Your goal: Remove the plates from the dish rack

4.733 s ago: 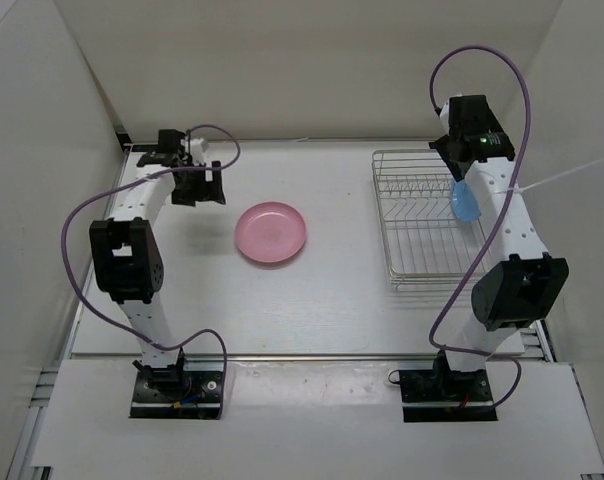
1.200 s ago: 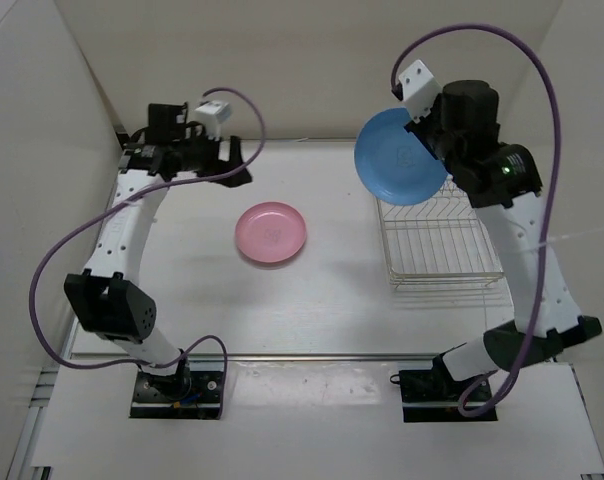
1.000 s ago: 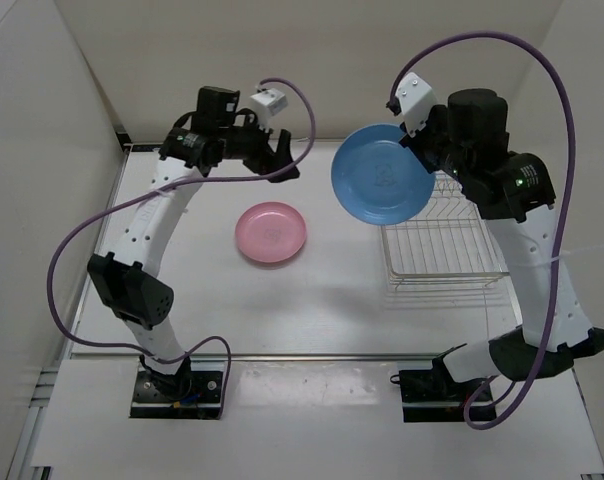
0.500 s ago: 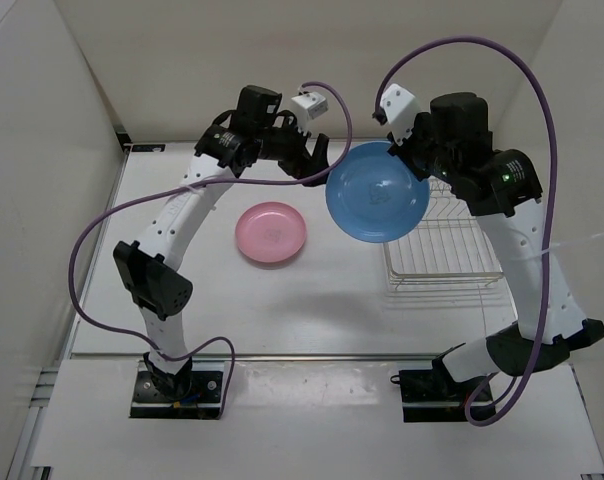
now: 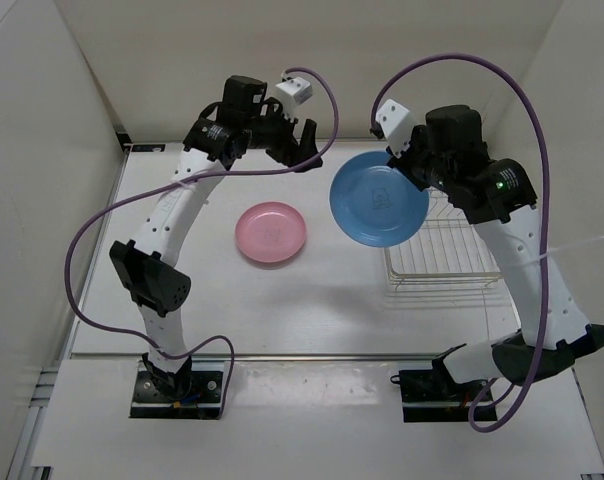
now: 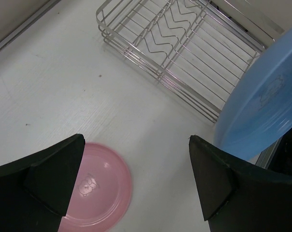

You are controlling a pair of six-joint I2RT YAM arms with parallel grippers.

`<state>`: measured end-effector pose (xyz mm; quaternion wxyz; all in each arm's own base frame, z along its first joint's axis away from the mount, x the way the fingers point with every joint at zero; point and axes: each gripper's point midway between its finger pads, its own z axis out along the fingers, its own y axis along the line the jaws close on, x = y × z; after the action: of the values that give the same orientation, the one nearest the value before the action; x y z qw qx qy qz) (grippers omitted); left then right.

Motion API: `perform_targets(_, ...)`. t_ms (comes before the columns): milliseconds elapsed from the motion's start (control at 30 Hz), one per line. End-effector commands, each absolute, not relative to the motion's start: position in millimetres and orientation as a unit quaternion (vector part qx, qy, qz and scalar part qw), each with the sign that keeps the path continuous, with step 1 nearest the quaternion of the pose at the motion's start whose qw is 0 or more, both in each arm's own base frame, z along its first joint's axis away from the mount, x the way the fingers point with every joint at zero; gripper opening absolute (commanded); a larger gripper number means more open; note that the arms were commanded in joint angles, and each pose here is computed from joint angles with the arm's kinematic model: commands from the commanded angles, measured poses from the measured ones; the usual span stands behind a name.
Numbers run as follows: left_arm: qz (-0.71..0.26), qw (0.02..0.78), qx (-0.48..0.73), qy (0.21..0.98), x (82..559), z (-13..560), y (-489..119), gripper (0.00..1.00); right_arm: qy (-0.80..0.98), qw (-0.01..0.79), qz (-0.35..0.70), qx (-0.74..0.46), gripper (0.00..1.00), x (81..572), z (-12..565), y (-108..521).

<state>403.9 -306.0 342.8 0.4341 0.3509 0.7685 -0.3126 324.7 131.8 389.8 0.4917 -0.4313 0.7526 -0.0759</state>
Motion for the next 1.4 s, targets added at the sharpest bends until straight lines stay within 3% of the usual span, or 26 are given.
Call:
perform_targets(0,-0.312,0.461,0.356,0.75,392.9,372.6,-299.6,1.0,0.728,0.539,-0.087,-0.414,0.0,329.5,416.6,129.5)
perform_targets(600,-0.36,0.424,0.39,0.734,345.9,369.7,-334.1,1.0,0.72,0.56,-0.088,-0.399,0.0,355.9,424.5,143.0)
perform_targets(767,-0.36,0.419,0.39,0.737,348.2,364.8,-335.6,0.85,0.721,0.561,-0.081,-0.398,0.0,352.5,427.6,143.3)
perform_targets(1133,-0.377,0.415,0.395,0.728,355.7,363.0,-347.9,0.83,0.722,0.571,-0.058,-0.388,0.0,345.9,437.0,146.9)
perform_targets(1233,-0.379,0.418,0.392,0.727,358.4,364.6,-350.0,0.71,0.725,0.567,-0.051,-0.388,0.0,344.1,434.3,148.1)
perform_targets(1367,-0.379,0.418,0.392,0.727,360.3,363.9,-351.2,0.37,0.723,0.566,-0.054,-0.392,0.0,344.3,434.5,147.9)
